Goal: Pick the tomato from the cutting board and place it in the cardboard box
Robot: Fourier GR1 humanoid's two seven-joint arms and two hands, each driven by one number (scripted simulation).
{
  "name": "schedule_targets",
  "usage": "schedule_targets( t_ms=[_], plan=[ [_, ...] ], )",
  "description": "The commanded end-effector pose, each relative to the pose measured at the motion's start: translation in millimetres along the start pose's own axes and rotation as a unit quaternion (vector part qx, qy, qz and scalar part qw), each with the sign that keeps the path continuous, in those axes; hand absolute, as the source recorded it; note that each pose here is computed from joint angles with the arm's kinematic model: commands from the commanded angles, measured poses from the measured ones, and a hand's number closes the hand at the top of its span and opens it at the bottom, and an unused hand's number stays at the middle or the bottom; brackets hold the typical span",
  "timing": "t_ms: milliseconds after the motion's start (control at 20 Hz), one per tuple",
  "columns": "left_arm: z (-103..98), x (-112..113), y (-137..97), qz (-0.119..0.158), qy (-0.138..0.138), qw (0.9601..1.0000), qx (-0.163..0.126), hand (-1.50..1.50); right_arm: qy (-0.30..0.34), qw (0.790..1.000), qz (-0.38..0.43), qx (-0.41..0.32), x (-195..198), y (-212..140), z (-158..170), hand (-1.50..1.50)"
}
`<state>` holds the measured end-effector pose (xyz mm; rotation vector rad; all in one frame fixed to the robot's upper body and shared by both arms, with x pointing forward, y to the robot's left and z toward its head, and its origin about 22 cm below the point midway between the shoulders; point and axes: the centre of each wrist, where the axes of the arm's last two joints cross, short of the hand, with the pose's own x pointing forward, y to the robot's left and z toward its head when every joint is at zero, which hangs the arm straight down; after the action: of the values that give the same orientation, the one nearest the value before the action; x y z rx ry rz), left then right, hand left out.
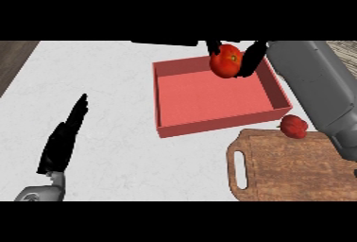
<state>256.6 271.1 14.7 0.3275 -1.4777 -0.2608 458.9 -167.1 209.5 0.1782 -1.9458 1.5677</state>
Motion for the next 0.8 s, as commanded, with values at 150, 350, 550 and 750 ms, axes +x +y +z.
schedule_targets(
  t_ms=[150, 350, 550, 750],
  plan=[
    [-1, -2, 3, -0.004, 0.004, 0.9999, 0.013, 0.00, -0.008, 0.996, -0.021, 0.090, -14, 48, -37, 1.50],
    [2, 0, 3, 0.007, 0.002, 0.9998, 0.018, 0.00, 0.017, 0.994, -0.050, 0.099, -24, 66, -43, -1.50],
    [15, 0, -4, 0.001, 0.004, 0.9999, 0.011, 0.00, 0.003, 0.993, -0.076, 0.089, -22, 84, -59, -1.50],
    [-3, -4, 5, -0.003, 0.003, 0.9997, 0.022, 0.00, -0.008, 0.986, -0.164, 0.040, -22, 99, -68, -1.50]
  ],
)
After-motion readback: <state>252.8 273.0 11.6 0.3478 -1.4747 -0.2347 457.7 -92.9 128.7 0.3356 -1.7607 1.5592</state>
